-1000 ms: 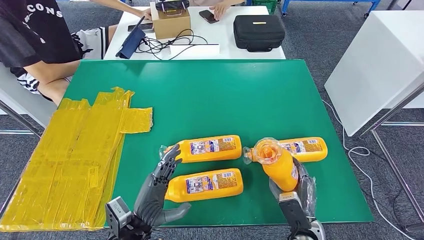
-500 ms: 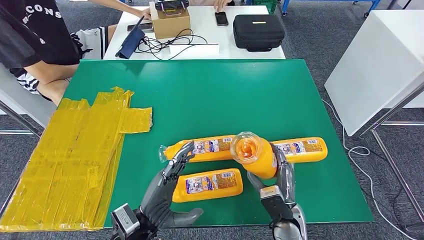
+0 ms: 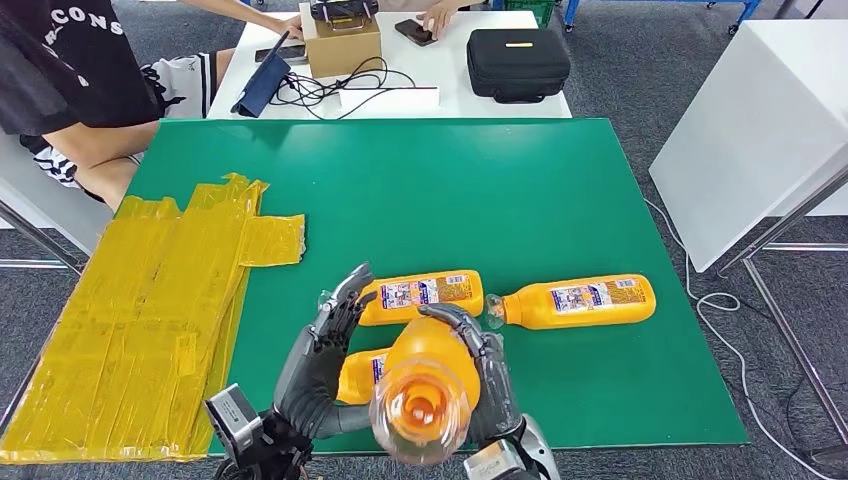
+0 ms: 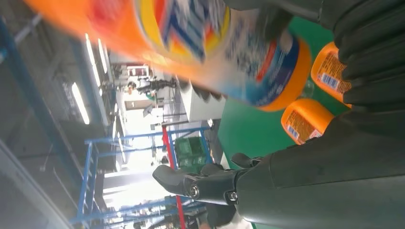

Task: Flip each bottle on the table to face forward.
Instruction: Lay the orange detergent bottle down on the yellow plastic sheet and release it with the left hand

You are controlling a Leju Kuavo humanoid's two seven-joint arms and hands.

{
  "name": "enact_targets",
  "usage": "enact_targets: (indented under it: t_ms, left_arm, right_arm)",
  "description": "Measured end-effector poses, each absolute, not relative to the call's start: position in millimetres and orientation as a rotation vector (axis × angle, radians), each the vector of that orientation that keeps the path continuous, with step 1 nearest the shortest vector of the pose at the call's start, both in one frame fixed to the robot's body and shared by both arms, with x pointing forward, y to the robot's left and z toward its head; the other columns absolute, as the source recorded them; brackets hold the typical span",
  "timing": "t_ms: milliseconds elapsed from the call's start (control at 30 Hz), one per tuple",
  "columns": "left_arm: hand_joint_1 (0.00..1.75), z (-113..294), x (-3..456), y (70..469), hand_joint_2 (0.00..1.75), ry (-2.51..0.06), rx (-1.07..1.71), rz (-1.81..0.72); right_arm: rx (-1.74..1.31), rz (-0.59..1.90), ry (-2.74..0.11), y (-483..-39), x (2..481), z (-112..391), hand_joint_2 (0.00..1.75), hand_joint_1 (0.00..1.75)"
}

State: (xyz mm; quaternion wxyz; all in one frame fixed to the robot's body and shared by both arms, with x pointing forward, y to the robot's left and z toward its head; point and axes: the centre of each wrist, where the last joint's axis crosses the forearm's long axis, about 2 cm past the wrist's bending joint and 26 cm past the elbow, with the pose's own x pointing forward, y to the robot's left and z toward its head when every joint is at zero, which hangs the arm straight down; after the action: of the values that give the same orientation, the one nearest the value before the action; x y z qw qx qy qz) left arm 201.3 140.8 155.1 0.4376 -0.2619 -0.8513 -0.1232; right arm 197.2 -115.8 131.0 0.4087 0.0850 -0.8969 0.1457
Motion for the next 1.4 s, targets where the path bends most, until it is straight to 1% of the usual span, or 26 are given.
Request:
enact_targets:
  t_ms: [200,400,1067,1200,1400]
  left_arm:
    - [0.0,156.0,206.4,147.1,1.75,-2.122,-0.637,-0.26]
    - [0.0,155.6,207.4,155.0,1.75,-2.137,-0.586,-0.218]
    - [0.0,155.5,204.1,162.9,1.75,-2.145,-0.554,-0.192]
    - [0.0,157.2,203.0,163.6,1.75,-2.165,-0.529,-0.195]
    - [0.0,161.4,197.8,164.2,1.75,-2.186,-0.503,-0.192]
  right_arm:
    - [0.261,0.442,-2.287,-99.5,195.0,137.5,1.75,1.75]
    - [0.145,0.528,-2.243,-86.3,210.6,126.1,1.75,1.75]
    - [0.117,0.566,-2.185,-76.5,215.6,112.6,1.75,1.75]
    - [0.019,0.516,-2.185,-77.8,216.3,112.1,1.75,1.75]
    - [-0.193,0.322,-2.17,-94.1,228.3,112.0,1.75,1.75]
